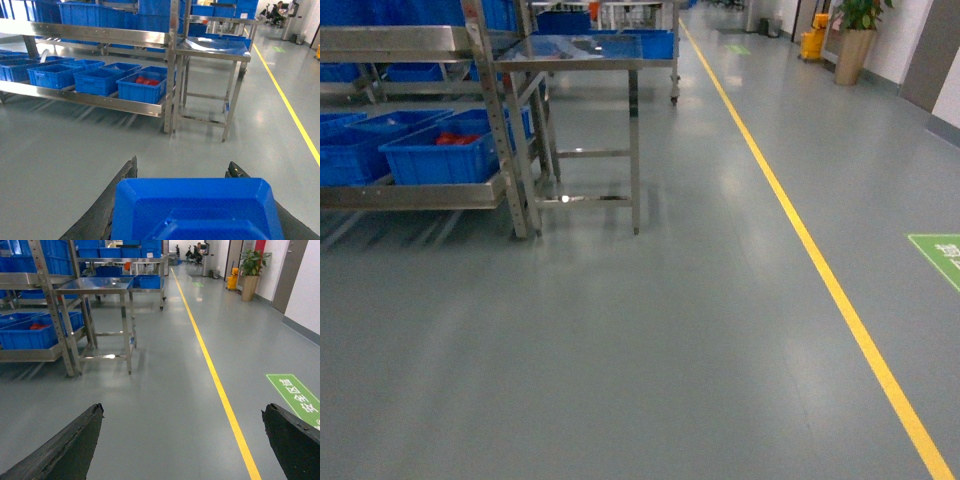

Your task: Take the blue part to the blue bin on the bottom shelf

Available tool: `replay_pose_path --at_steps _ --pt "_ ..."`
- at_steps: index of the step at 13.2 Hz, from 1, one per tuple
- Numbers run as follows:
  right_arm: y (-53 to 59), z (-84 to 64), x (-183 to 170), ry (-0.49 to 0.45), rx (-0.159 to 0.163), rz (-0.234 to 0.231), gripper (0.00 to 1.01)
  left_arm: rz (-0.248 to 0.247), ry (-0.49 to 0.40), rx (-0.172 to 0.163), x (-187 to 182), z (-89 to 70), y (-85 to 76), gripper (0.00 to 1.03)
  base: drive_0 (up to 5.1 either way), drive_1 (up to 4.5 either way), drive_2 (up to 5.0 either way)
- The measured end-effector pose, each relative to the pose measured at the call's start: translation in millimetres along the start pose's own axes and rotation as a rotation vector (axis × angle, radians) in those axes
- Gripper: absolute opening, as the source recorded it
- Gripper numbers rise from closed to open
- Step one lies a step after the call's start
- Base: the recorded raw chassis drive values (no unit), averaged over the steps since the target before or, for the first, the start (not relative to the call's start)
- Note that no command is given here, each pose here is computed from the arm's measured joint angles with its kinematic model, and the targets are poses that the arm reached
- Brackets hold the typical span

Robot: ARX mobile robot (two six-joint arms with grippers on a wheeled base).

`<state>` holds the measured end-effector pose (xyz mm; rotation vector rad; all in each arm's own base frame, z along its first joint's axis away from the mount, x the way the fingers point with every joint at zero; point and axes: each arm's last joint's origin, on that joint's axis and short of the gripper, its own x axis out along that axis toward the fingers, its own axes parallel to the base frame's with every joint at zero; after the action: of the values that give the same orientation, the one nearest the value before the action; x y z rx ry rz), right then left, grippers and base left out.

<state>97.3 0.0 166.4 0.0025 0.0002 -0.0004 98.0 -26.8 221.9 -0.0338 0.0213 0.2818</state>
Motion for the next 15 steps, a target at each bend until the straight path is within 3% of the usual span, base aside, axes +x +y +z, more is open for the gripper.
replay_pose_path --at_steps 15 --pt "0.0 0.4 0.0 -0.004 0.0 0.0 0.98 0.0 -0.001 -0.001 0.0 0.2 0.0 0.43 0.0 4.09 -4.1"
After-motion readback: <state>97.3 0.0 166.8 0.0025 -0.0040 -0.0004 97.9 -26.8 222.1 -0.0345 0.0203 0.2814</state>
